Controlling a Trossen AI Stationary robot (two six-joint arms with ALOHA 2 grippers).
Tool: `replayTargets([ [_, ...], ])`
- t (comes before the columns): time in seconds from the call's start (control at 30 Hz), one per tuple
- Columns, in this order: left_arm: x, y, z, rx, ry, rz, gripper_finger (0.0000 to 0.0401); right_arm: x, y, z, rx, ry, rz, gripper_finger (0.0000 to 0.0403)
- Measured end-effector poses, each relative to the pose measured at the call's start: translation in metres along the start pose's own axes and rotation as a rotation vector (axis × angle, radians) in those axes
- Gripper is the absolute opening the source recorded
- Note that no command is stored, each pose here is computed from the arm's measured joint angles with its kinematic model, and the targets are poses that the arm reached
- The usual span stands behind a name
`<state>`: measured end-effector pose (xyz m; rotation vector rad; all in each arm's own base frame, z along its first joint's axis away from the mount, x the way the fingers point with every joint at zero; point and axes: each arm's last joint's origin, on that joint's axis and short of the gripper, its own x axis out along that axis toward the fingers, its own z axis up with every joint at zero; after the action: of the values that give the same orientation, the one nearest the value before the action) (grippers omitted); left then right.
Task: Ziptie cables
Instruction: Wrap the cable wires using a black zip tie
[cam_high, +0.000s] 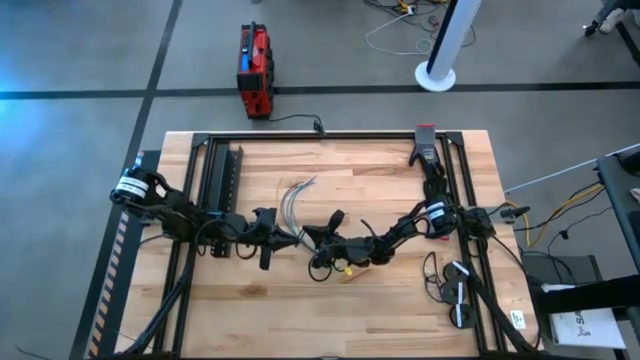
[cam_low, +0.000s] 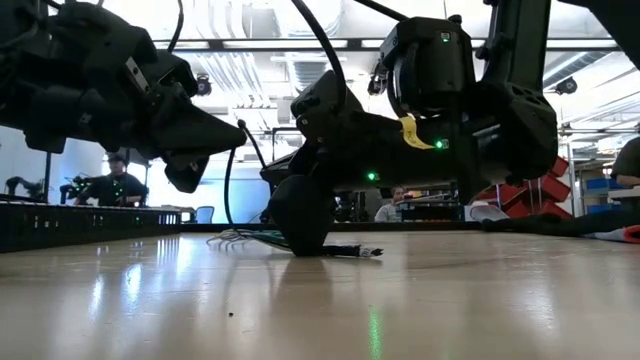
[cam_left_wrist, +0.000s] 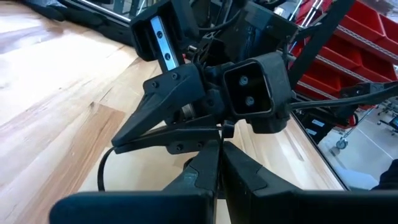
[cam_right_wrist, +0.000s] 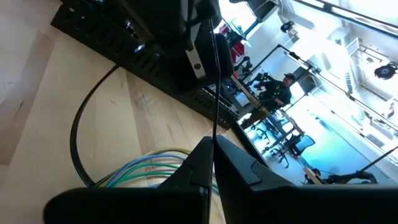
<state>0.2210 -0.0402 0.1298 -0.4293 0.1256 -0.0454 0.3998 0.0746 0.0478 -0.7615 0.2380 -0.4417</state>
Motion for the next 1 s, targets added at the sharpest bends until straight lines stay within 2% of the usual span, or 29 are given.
replayTargets([
  [0.4, -0.0024, 0.0004, 0.0006, -0.001, -0.004, 0.0, 0.0, -0.0007, -0.0008, 0.0, -0.006, -0.009, -0.009, 0.0],
  [1.0, -0.0026, 0.0016, -0.0005, -0.029, 0.01, 0.006, 0.0, -0.0015, -0.0009, 0.0046, -0.164, -0.041, -0.014, 0.0],
])
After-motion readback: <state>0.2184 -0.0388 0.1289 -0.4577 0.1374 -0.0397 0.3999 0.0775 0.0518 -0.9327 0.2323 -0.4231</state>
